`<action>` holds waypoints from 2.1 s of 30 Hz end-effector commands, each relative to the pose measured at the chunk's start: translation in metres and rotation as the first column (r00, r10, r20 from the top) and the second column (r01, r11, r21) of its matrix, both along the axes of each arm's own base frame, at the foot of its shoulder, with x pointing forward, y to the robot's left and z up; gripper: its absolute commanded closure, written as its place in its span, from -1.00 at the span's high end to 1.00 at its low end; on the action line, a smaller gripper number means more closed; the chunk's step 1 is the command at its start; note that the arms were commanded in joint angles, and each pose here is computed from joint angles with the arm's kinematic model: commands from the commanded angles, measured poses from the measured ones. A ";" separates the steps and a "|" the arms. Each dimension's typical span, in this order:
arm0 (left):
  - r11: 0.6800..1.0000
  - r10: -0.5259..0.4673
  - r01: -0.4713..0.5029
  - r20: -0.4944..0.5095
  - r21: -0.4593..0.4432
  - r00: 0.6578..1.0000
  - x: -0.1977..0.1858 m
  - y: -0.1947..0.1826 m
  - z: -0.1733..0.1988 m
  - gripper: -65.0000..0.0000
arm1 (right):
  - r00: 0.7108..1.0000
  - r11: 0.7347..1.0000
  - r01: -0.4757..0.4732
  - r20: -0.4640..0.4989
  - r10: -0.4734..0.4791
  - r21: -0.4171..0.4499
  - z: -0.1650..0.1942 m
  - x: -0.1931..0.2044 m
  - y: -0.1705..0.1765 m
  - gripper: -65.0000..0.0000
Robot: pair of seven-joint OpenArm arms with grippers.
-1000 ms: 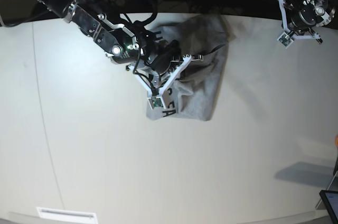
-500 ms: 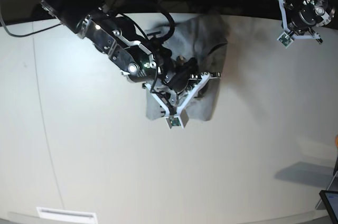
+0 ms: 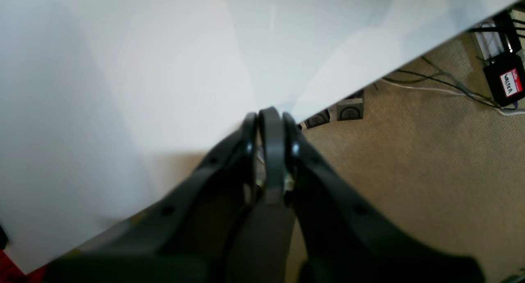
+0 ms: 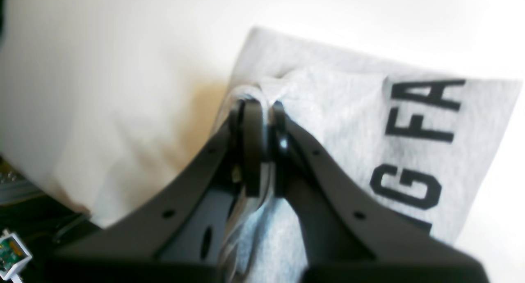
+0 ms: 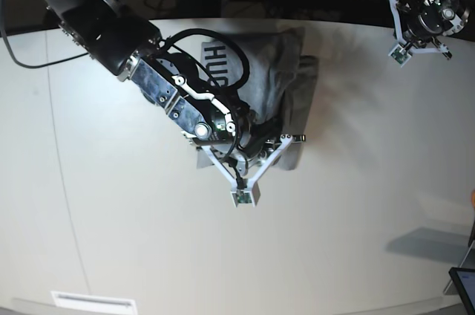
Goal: Fold the T-shirt properly
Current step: 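Grasp the bundle with the right gripper and flip it over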
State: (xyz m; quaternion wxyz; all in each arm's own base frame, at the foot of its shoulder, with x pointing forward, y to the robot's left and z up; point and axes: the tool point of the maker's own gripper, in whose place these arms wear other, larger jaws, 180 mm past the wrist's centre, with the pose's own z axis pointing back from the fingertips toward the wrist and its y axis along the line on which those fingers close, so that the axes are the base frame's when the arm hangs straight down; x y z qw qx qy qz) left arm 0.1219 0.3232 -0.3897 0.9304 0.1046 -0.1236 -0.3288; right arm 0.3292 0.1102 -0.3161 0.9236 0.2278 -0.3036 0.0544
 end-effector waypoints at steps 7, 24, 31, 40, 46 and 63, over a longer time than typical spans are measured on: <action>1.000 -0.005 0.005 0.009 0.023 1.000 0.004 0.006 0.006 -0.87 | 0.995 1.000 0.000 0.095 -0.003 0.031 0.032 0.021 0.007 -1.00; 0.999 0.001 -0.001 -0.002 0.032 1.000 0.002 0.007 0.006 -0.87 | 0.995 0.998 -0.055 0.084 0.056 -0.014 0.008 0.009 0.049 -1.00; 0.999 0.001 -0.001 -0.002 0.032 1.000 0.002 0.007 0.006 -0.87 | 0.993 0.999 -0.050 0.107 0.051 -0.014 0.013 0.015 0.050 -1.00; 1.000 -0.001 0.001 -0.004 0.030 1.000 0.002 0.006 0.005 -0.87 | 0.985 0.999 -0.035 0.168 0.034 0.004 0.022 0.022 0.052 -0.88; 1.000 0.000 0.000 -0.003 0.031 1.000 0.002 0.007 0.005 -0.87 | 0.987 0.999 -0.041 0.157 0.039 0.011 0.022 0.019 0.055 -0.88; 1.000 -0.002 0.002 -0.003 0.030 1.000 0.002 0.006 0.005 -0.87 | 0.991 0.999 -0.046 0.130 0.043 0.018 0.014 0.010 0.059 -0.87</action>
